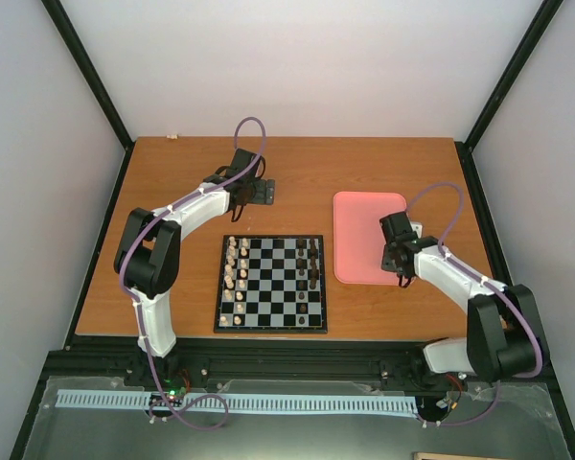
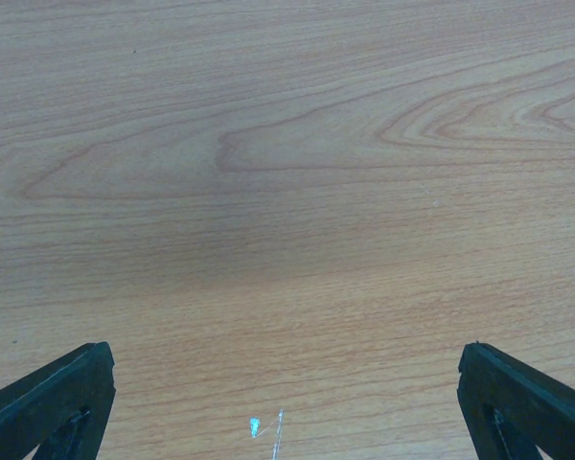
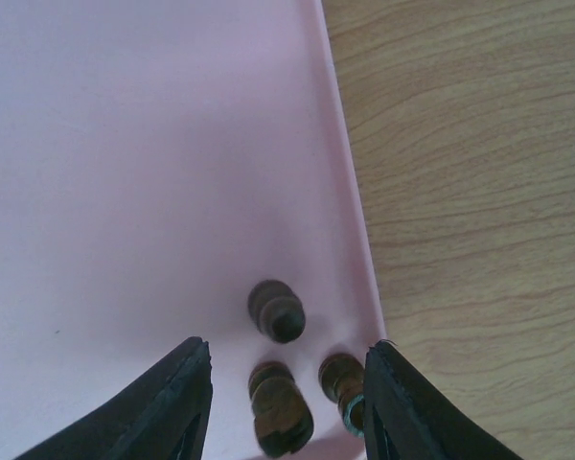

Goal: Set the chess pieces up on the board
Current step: Pick up the chess piece from the storage box.

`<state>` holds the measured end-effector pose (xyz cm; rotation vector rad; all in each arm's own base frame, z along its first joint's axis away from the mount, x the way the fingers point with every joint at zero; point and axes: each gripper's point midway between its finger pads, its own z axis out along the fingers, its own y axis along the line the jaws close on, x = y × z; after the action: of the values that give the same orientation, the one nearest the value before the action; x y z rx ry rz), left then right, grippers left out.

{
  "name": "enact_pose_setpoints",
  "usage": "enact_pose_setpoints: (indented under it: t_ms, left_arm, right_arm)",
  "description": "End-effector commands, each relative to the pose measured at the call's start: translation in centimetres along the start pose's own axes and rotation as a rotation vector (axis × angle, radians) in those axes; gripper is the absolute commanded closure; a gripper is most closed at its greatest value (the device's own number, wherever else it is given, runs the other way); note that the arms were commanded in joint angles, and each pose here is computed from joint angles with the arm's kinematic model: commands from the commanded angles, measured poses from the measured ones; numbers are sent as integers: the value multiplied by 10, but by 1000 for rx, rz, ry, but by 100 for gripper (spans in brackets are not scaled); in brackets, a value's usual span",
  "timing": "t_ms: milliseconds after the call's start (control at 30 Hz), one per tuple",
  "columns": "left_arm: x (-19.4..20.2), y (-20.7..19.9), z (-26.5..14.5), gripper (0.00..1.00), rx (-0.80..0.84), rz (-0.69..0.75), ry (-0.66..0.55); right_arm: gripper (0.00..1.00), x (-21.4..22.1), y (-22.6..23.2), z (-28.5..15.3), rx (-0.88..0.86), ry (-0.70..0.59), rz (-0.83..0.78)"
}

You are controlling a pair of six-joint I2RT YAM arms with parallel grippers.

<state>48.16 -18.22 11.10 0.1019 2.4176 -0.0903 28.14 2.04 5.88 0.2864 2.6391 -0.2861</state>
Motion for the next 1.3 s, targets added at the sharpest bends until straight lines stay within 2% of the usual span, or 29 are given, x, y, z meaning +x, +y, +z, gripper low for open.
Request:
enact_pose_setpoints:
  t_ms: [0,367,533,800,967,1133,1267]
  left_arm:
    - [-16,-4,-5,0,17,-20,-28]
    - [-15,-4,-5,0,13,-18,-28]
    - [-15,-4,-6,0,15,-19,-29]
    - [-16,-3,-7,0,12,-20,-32]
    - [-16,-2,-8,0,10,-21,-34]
    - [-16,-2,-9,0,9,-21,-35]
    - [-17,-2,-9,0,8,-21,-36]
  right_arm:
    - [56,-13,2,11,-24,-6,21]
    - [63,-16,7,16,-32,8,3]
    - [75,-18,0,21,-15,25,25]
    - [78,-15,1,25,-19,45,16]
    - [91,-15,2,24,-25,43,15]
    - [97,-29,7,7,-80,-19,27]
    - [97,-42,38,-32,-193,-90,-28]
